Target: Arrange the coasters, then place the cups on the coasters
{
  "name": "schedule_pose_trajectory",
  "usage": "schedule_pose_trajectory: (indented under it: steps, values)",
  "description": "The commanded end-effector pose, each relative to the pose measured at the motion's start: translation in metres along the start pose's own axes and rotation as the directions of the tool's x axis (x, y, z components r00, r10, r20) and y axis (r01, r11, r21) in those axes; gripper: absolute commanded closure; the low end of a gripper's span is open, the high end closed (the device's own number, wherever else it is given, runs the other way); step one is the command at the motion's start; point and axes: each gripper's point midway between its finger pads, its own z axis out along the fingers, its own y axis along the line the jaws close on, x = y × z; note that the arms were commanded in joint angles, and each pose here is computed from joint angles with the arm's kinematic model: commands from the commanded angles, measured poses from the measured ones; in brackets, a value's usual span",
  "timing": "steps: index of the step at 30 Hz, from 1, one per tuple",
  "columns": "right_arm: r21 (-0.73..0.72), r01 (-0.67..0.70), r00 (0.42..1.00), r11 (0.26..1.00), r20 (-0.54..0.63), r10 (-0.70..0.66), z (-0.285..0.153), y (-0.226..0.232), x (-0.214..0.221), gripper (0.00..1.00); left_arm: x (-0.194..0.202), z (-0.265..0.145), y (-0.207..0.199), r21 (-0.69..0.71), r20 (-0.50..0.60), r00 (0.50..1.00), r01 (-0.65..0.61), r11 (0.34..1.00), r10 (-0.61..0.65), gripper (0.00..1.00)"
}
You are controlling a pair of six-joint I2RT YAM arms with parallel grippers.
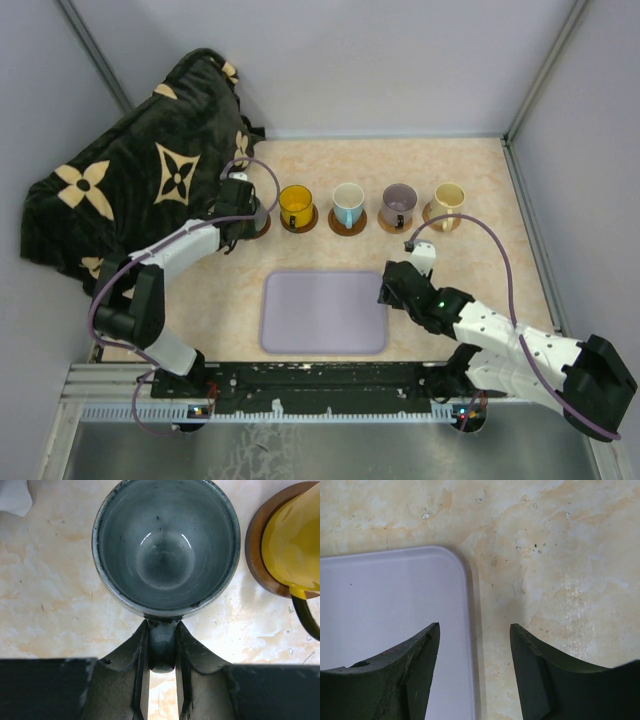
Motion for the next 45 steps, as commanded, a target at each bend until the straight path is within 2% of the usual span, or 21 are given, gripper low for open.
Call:
schedule_pose_trajectory:
  steps: [1, 17, 28, 33, 37, 45]
  values:
    - [-0.036, -0.032, 0.999, 0.999, 0.033, 0.034, -0.002, 0.014, -0.012, 0.41, -0.04, -0.009, -0.005, 0.038, 0.167, 0.983, 0.073, 0.997, -0.079, 1.0]
    - [-0.055, -0.035, 0.999, 0.998, 0.023, 0.037, -0.001, 0.018, -0.011, 0.41, -0.042, -0.008, -0.005, 0.048, 0.208, 0.973, 0.09, 0.995, -0.098, 0.99]
    - [-0.06, -0.034, 0.999, 0.998, 0.02, 0.035, -0.001, 0.021, -0.011, 0.41, -0.042, -0.004, -0.004, 0.028, 0.193, 0.977, 0.084, 0.996, -0.088, 0.98]
    - [-0.064, -0.031, 0.999, 0.997, 0.016, 0.032, 0.0, 0.022, -0.01, 0.41, -0.042, -0.003, -0.003, 0.018, 0.189, 0.978, 0.086, 0.996, -0.088, 0.87]
    - [-0.071, -0.031, 0.999, 0.997, 0.013, 0.032, 0.0, 0.025, -0.01, 0.41, -0.043, -0.002, -0.004, 0.024, 0.188, 0.979, 0.077, 0.997, -0.081, 0.74]
    - [-0.072, -0.03, 0.999, 0.997, 0.012, 0.031, 0.001, 0.024, -0.01, 0.41, -0.044, 0.001, -0.006, 0.03, 0.192, 0.979, 0.066, 0.997, -0.071, 0.72]
